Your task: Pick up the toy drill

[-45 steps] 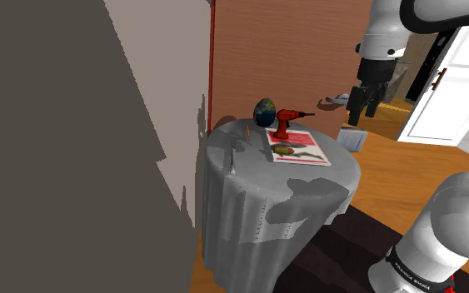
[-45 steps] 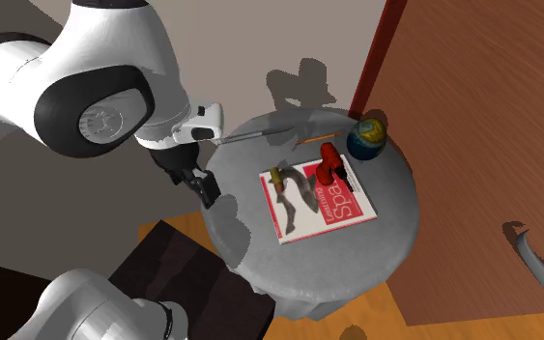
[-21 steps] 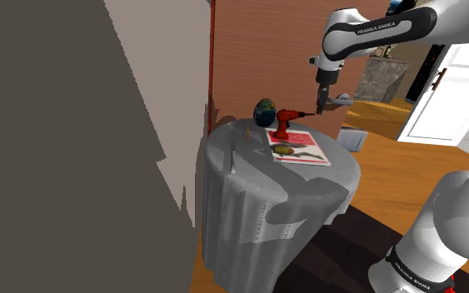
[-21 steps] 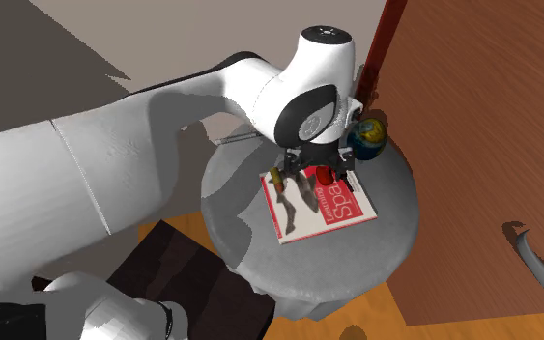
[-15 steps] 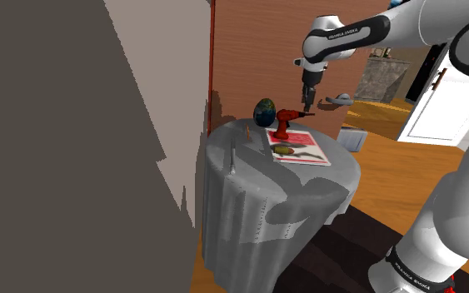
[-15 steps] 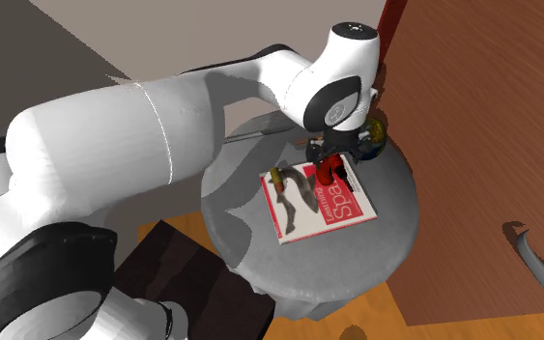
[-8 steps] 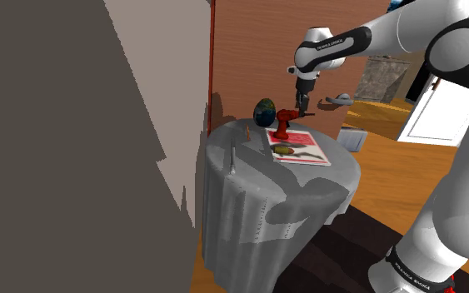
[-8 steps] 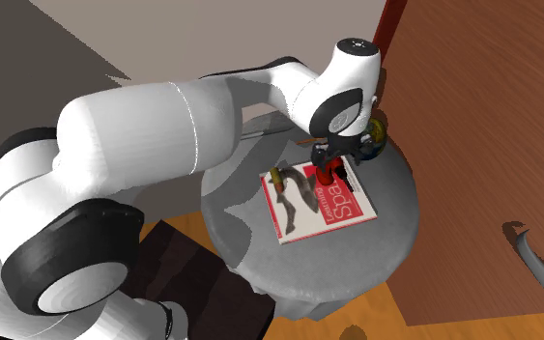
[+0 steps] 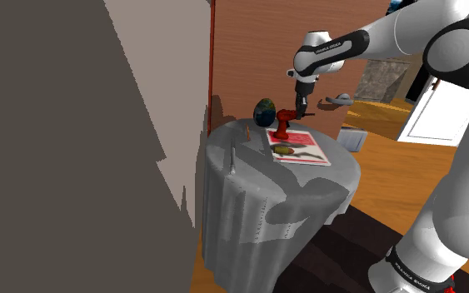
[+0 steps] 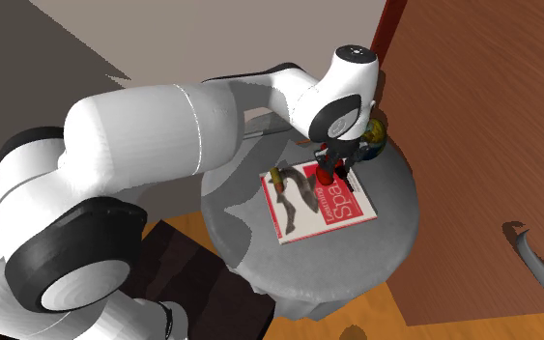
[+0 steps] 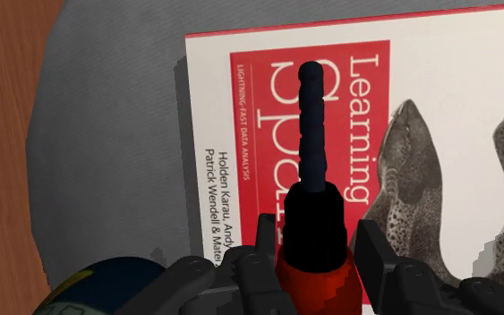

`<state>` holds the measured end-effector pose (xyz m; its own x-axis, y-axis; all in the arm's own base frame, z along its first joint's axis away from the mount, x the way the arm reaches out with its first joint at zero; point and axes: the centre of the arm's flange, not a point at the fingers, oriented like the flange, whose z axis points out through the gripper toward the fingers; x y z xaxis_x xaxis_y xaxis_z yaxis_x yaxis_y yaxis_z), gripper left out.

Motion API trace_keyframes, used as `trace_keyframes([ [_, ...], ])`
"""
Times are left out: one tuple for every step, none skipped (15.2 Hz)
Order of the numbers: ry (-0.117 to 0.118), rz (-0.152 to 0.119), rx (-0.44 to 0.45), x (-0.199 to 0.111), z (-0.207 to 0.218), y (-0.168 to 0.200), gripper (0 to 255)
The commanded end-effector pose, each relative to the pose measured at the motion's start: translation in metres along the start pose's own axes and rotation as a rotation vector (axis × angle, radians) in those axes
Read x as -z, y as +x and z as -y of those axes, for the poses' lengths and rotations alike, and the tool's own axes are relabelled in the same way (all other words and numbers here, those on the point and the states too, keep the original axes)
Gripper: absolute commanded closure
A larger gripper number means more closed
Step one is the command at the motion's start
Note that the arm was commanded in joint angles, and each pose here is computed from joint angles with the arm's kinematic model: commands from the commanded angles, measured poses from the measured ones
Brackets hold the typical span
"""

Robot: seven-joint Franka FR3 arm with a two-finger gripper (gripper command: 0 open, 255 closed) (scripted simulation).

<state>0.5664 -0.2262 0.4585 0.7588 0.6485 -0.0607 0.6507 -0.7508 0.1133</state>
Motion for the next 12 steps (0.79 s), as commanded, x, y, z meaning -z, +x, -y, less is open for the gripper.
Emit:
trace_keyframes([
  [0.0, 0.001, 0.0, -0.001, 0.0, 0.0, 255],
  [0.0, 0.001, 0.0, -0.001, 0.0, 0.0, 255],
  [0.0, 0.001, 0.0, -0.001, 0.0, 0.0, 255],
  [0.0, 0.001, 0.0, -0.001, 0.0, 0.0, 255],
  [0.0, 0.001, 0.0, -0.001, 0.0, 0.0, 255],
  [0.0, 0.001, 0.0, 0.004, -0.001, -0.001, 255],
  [0.0, 0.001, 0.0, 0.01, -0.001, -0.001, 255],
  [0.0, 0.001, 0.0, 0.015, -0.002, -0.001, 255],
  [0.0, 0.001, 0.0, 0.02, -0.002, -0.002, 255],
  [0.0, 0.001, 0.0, 0.025, -0.003, -0.002, 255],
  [0.0, 0.001, 0.0, 0.03, -0.004, -0.002, 255],
  [0.0, 0.001, 0.0, 0.036, -0.004, -0.003, 255],
])
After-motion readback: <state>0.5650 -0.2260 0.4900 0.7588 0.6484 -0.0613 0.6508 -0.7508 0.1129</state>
